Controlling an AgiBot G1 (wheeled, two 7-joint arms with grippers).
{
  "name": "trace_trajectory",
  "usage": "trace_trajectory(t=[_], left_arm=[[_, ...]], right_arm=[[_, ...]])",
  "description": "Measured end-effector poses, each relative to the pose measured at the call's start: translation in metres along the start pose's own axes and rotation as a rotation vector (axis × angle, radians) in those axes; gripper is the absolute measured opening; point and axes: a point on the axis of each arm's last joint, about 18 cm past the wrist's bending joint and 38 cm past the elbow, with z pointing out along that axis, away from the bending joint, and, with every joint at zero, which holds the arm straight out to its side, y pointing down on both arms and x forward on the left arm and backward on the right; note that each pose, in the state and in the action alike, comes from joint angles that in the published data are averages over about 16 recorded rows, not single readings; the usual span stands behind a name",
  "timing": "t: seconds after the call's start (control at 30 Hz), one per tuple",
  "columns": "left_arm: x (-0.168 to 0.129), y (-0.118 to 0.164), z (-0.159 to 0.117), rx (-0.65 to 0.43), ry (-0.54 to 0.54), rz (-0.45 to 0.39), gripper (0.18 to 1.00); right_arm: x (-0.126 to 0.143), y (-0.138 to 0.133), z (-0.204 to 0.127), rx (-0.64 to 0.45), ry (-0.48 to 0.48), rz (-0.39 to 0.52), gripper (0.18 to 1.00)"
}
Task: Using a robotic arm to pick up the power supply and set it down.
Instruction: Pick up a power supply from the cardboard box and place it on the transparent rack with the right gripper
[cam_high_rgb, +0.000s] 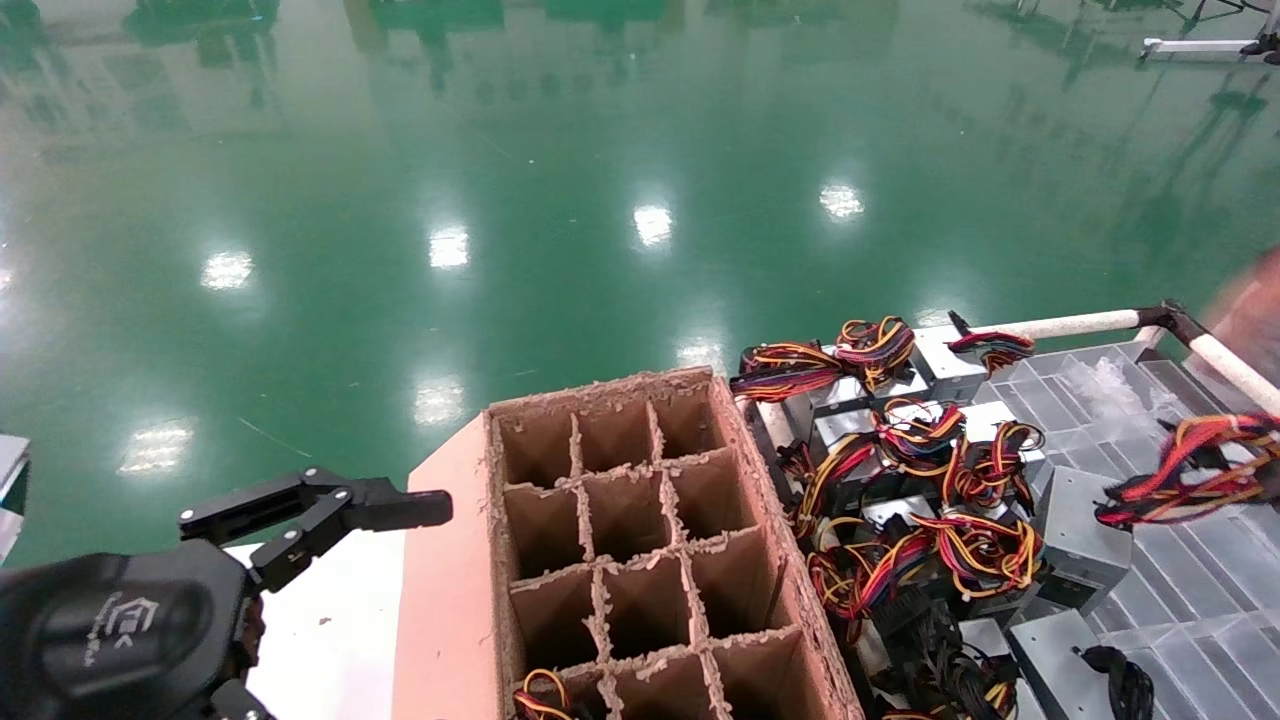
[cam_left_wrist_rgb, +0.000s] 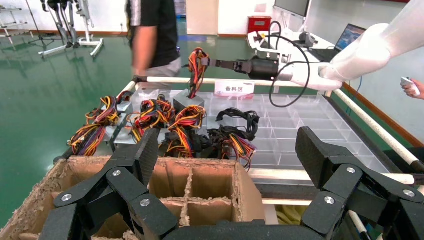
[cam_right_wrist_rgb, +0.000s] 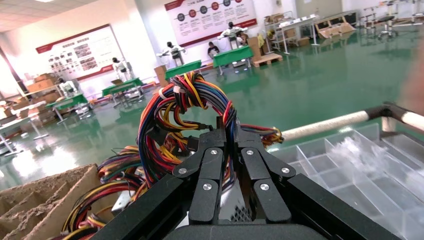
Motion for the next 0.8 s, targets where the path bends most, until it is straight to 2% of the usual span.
trace_trajectory(t=[0.43,0.8], left_arm=[[0.0,0.0,0.0,0.0,0.0,0.0,1.001],[0.0,0.0,0.0,0.0,0.0,0.0,1.001]], right_arm=[[0.004,0.003,-0.024,-0.032,0.012,0.006,0.196],[0.007,0.01,-0.016,-0.06,0.033,0.024,0.196]])
